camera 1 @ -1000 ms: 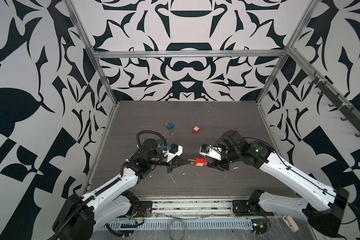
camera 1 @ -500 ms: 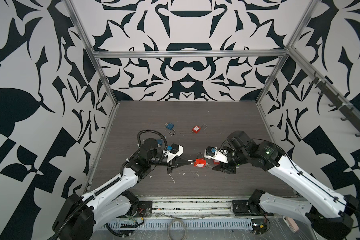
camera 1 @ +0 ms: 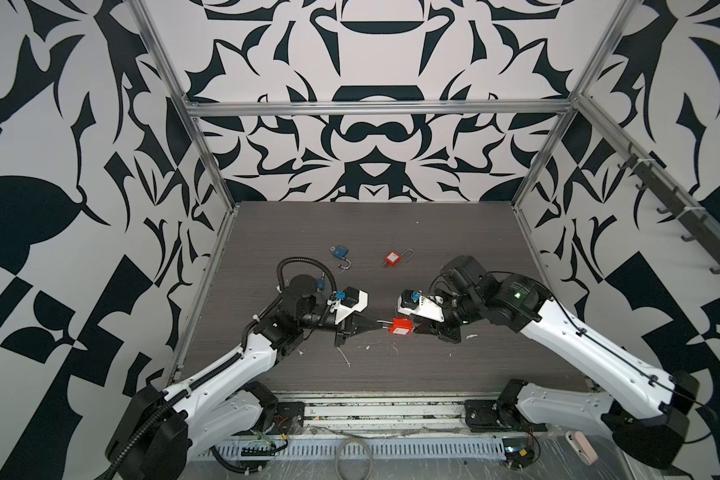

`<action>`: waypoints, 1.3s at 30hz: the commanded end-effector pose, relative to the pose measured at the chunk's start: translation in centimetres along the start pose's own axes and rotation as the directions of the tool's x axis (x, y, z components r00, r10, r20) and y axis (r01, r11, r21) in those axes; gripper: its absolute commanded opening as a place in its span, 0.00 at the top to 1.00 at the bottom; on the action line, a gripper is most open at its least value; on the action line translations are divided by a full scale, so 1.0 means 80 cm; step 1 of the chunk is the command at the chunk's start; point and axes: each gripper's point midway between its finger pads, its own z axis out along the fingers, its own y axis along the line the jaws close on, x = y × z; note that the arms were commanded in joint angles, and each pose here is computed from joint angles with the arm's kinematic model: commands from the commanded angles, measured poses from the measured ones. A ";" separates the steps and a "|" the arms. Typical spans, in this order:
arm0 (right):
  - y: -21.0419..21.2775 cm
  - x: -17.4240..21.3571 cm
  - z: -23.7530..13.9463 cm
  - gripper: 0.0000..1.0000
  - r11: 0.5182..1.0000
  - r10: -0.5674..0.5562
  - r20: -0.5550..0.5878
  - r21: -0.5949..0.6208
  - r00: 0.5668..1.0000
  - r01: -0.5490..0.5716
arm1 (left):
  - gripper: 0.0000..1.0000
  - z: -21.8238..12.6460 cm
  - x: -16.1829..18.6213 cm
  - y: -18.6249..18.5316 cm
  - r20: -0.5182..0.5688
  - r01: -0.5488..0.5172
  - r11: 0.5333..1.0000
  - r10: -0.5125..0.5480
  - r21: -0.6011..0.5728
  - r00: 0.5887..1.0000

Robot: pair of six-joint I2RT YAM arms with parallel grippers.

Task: Lock with the key

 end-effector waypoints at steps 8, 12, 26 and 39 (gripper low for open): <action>0.010 0.004 -0.001 0.95 0.999 -0.020 -0.017 -0.035 1.000 0.020 | 1.00 -0.002 -0.018 -0.007 0.000 -0.058 0.998 0.058 0.024 0.998; 0.011 0.013 -0.003 0.99 0.999 -0.041 -0.044 -0.030 0.998 0.040 | 1.00 -0.002 -0.017 -0.007 -0.009 -0.062 0.998 0.062 0.022 0.998; -0.005 0.067 -0.004 1.00 0.997 -0.066 -0.190 0.033 0.980 0.074 | 1.00 -0.009 -0.016 -0.009 -0.094 -0.100 0.995 0.101 0.014 0.990; -0.002 0.066 -0.019 1.00 0.996 -0.078 -0.204 0.018 0.976 0.083 | 1.00 -0.009 -0.012 -0.008 -0.106 -0.068 0.997 0.070 0.026 0.992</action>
